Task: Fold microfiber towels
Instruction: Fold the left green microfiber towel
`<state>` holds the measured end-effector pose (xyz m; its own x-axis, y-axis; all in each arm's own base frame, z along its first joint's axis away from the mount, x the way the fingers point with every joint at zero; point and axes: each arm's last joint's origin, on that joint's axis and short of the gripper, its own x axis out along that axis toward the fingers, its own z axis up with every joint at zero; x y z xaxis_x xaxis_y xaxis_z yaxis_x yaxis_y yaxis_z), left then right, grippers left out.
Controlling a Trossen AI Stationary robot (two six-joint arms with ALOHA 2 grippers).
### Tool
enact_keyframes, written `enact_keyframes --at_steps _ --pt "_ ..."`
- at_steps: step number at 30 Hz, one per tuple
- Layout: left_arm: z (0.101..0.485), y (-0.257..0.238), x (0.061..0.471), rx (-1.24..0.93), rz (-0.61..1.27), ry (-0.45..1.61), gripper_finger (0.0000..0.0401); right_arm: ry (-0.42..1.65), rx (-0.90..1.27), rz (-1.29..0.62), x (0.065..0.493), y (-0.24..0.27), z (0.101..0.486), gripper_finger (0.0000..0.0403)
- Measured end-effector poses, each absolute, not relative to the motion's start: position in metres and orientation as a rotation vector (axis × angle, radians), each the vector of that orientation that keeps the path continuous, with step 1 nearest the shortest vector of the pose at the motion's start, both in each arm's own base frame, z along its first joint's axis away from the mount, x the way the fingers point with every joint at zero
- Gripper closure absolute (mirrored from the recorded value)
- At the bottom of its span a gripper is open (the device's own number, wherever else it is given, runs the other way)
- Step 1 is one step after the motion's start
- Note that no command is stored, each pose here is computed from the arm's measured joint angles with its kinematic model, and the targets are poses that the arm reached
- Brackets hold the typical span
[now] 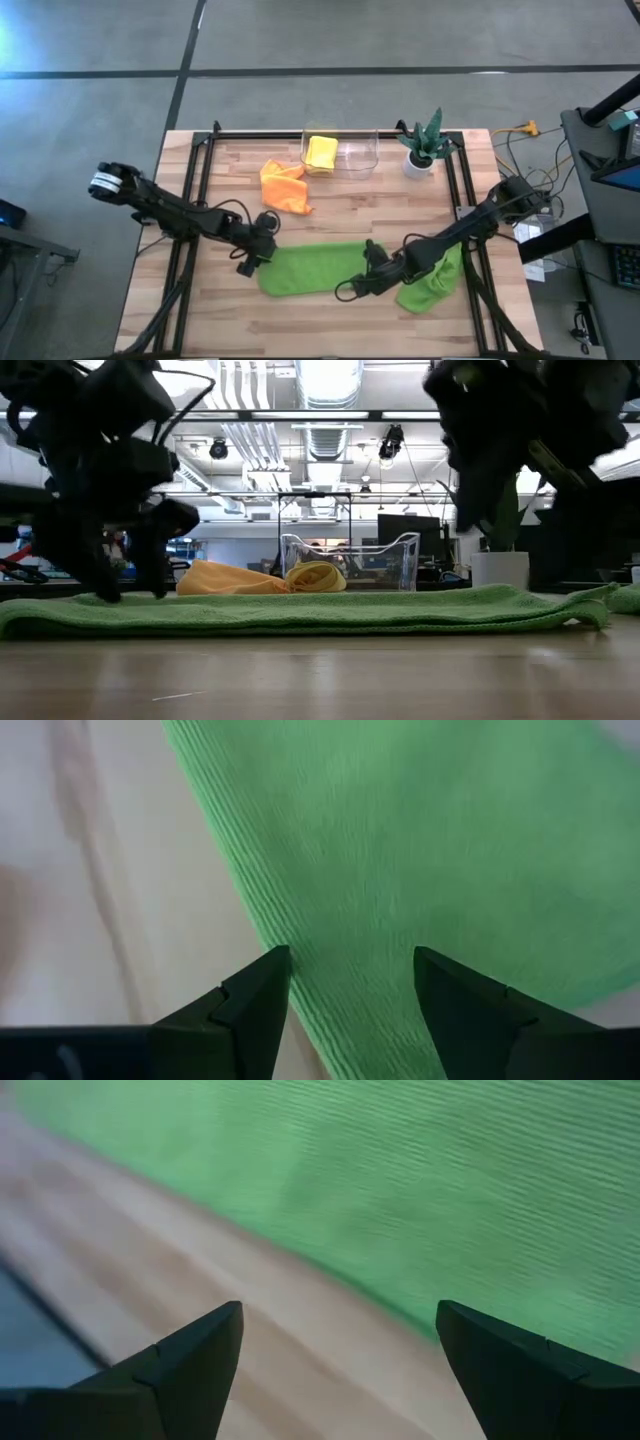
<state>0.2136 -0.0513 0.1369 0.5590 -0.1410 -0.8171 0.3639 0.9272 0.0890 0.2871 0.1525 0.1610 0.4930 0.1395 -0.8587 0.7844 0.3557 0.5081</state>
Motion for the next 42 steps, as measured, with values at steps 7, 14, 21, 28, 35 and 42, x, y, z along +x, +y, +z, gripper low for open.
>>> enact_keyframes --at_steps 7,14,21,28,35,42 --pt "0.122 -0.054 0.218 0.202 -0.319 1.003 0.0203 1.104 1.075 -0.615 0.277 0.138 0.149 0.0076" --pt "0.127 -0.057 0.222 0.044 -0.273 0.977 0.0203 1.126 0.968 -0.595 0.279 0.113 0.14 0.0076" --pt "0.136 -0.07 0.227 -0.117 -0.247 0.957 0.0203 1.144 0.795 -0.536 0.287 0.078 0.136 0.0076" --pt "0.139 -0.093 0.221 -0.344 -0.19 0.993 0.0203 1.165 0.611 -0.474 0.293 0.041 0.134 0.0076" --pt "0.155 -0.124 0.221 -0.515 -0.153 0.964 0.0203 1.185 0.462 -0.414 0.295 0.011 0.134 0.0076" --pt "0.181 -0.147 0.247 -0.585 -0.118 0.78 0.0203 1.189 0.343 -0.348 0.297 -0.005 0.133 0.0076"
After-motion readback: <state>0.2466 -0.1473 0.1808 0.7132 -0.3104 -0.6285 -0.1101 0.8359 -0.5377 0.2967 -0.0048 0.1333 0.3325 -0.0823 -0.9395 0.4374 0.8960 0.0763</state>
